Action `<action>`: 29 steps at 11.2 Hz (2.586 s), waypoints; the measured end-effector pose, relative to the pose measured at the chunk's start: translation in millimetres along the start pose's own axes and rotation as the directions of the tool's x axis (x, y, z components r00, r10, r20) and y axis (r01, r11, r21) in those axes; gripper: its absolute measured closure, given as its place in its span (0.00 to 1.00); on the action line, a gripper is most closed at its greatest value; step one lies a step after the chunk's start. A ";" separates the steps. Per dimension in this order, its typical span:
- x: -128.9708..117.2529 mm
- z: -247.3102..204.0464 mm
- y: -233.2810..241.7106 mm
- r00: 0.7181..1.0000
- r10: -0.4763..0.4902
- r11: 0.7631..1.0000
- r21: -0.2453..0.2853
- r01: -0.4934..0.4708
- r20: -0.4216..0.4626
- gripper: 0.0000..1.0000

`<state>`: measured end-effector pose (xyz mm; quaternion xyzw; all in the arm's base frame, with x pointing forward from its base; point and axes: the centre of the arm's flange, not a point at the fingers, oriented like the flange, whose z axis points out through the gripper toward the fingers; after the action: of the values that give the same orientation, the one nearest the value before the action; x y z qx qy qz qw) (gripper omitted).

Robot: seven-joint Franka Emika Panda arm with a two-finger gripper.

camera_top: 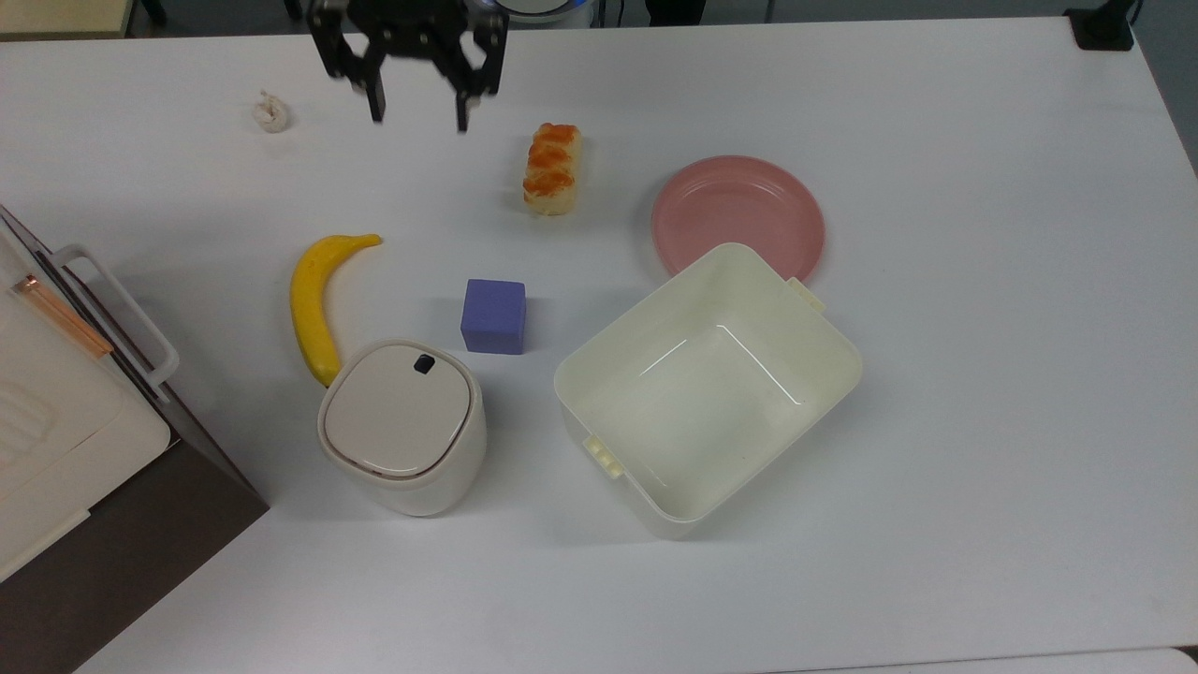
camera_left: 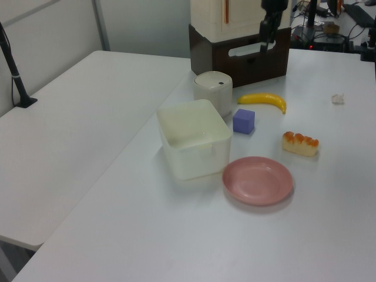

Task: Open the trash can
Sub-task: 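Move the gripper down toward the lid of the cream trash can, then lower the gripper onto the lid's rear edge by the hinge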

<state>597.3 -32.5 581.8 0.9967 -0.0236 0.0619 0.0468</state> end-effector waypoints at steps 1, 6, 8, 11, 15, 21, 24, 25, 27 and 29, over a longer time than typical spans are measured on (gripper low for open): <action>8.4 14.6 -9.9 1.000 -0.021 0.999 -0.045 0.021 -0.007 0.49; 46.3 58.9 -37.8 0.997 0.035 0.990 -0.136 -0.045 -0.073 0.99; 54.4 56.8 -39.1 0.989 0.088 0.986 -0.128 -0.103 -0.115 0.99; 76.1 66.4 -43.5 0.956 0.203 0.959 -0.154 -0.238 -0.213 0.99; 106.7 112.2 -51.6 0.909 0.273 0.888 -0.281 -0.364 -0.315 0.99; 108.6 132.4 -70.2 0.930 0.180 0.880 -0.370 -0.297 -0.320 0.99; 102.5 149.2 -87.8 0.944 0.157 0.887 -0.379 -0.264 -0.290 0.99; 101.8 150.7 -88.2 0.944 0.158 0.887 -0.380 -0.264 -0.288 0.99; 101.8 150.8 -88.0 0.944 0.161 0.886 -0.379 -0.267 -0.289 0.99; 101.9 150.7 -87.1 0.943 0.159 0.884 -0.383 -0.267 -0.291 0.99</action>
<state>721.2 35.4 437.8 0.9387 -0.1405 0.1859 0.2539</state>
